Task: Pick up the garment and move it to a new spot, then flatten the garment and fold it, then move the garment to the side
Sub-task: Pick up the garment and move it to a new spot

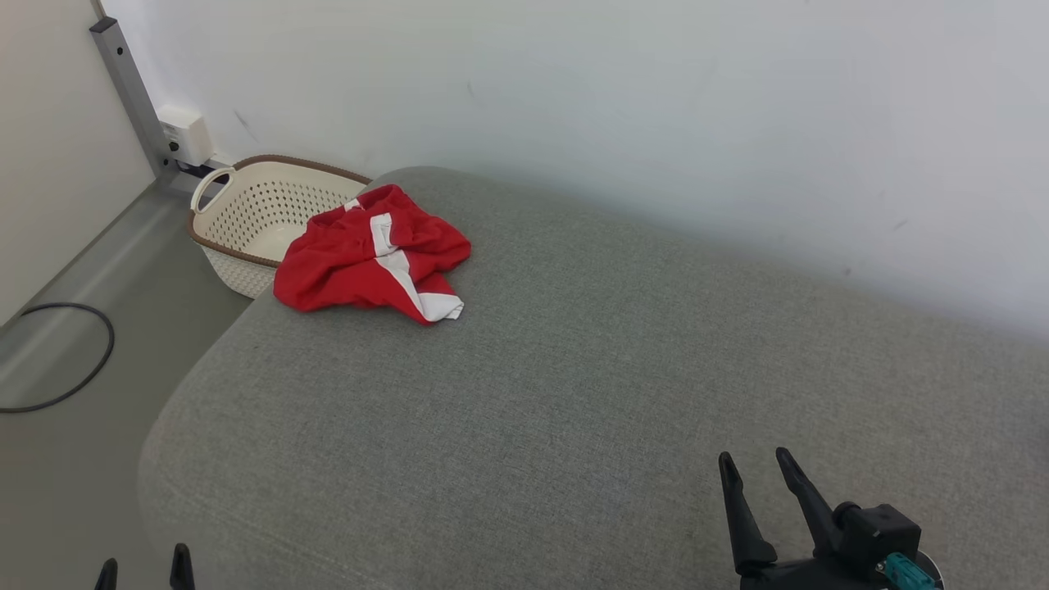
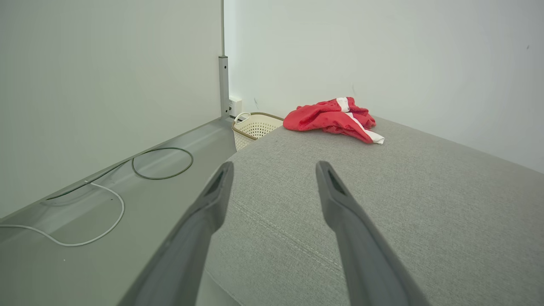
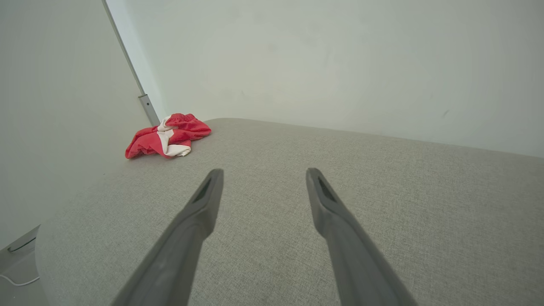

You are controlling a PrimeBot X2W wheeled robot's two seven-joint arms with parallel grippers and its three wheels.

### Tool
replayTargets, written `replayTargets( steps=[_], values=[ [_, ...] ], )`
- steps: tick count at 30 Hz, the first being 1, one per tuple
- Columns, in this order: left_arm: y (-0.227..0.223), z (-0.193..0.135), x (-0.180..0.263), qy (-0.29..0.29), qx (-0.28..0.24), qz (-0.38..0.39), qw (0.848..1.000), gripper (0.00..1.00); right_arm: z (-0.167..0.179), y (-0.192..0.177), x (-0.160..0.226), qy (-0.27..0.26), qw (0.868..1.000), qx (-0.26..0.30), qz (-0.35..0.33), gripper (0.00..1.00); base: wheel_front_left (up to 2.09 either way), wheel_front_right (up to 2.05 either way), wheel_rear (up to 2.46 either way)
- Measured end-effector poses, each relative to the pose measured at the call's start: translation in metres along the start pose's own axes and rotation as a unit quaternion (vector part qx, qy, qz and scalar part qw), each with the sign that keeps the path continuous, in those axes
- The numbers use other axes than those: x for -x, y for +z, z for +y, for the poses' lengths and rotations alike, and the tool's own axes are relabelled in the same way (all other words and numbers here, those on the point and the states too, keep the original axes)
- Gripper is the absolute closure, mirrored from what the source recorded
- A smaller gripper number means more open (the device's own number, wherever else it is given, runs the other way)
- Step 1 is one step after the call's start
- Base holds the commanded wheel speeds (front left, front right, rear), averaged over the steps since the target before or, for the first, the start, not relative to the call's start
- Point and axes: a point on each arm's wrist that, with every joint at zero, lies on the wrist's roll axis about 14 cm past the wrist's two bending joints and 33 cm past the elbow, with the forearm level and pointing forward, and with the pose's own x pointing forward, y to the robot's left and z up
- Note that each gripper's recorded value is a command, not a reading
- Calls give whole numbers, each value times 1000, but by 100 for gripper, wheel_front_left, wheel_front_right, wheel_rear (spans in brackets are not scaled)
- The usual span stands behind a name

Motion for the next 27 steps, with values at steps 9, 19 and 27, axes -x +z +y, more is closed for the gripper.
replayTargets(
  steps=[9,19,27],
  values=[
    [3,0,-2,2,5,-3,1000,0,0,-1,-2,3,1000,-1,0,0,0,0,0],
    [61,-31,-58,-64,-2,-86,994,0,-9,10,-9,-2,1000,2,-19,0,0,0,0],
    [93,-75,-120,-123,17,-127,984,0,-20,17,-16,-7,999,0,-37,0,0,0,0]
  ],
)
